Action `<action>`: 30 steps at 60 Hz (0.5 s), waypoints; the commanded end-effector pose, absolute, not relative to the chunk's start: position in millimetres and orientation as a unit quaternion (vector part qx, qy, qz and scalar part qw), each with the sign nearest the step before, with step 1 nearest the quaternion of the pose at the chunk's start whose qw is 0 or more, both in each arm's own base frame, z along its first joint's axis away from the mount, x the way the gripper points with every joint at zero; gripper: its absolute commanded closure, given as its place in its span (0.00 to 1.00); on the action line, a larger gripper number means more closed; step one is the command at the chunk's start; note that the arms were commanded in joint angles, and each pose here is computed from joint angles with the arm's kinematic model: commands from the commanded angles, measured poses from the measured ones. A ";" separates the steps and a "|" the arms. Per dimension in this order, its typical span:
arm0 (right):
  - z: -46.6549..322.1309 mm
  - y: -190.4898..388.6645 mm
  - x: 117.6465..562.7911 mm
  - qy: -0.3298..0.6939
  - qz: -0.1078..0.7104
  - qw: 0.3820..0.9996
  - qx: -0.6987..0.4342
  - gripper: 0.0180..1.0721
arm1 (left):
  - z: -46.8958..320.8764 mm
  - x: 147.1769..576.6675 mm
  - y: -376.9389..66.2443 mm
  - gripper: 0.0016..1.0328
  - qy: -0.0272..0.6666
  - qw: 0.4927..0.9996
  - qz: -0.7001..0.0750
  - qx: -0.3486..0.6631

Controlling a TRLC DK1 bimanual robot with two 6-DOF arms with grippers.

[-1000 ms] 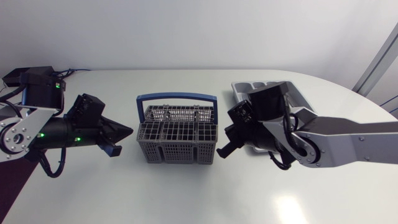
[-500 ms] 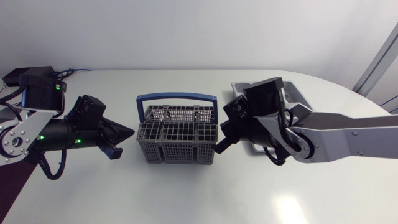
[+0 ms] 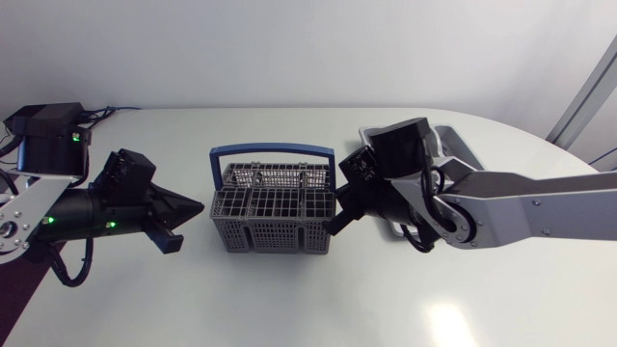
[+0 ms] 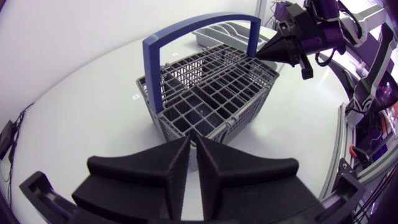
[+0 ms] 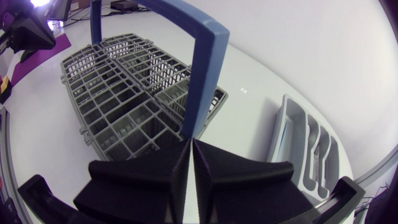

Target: Unload the cutlery basket into the drawer organizer.

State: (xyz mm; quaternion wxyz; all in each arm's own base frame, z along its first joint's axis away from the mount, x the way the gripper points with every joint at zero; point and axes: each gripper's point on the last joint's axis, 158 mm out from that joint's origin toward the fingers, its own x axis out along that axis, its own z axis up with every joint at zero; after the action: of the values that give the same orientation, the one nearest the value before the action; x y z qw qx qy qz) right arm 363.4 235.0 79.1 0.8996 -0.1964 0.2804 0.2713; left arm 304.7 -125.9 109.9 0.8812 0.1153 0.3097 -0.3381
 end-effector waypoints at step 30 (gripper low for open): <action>117.5 167.1 343.2 0.246 0.192 0.927 -0.210 0.89 | 124.0 290.0 -114.0 0.88 0.294 0.892 -0.324 0.114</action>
State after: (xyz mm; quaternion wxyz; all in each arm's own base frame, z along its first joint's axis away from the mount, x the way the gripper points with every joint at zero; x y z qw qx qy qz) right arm 351.8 187.4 112.8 0.9233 -0.1977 0.2524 0.2113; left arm 296.1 -118.8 124.7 0.8892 0.1158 0.2966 -0.3285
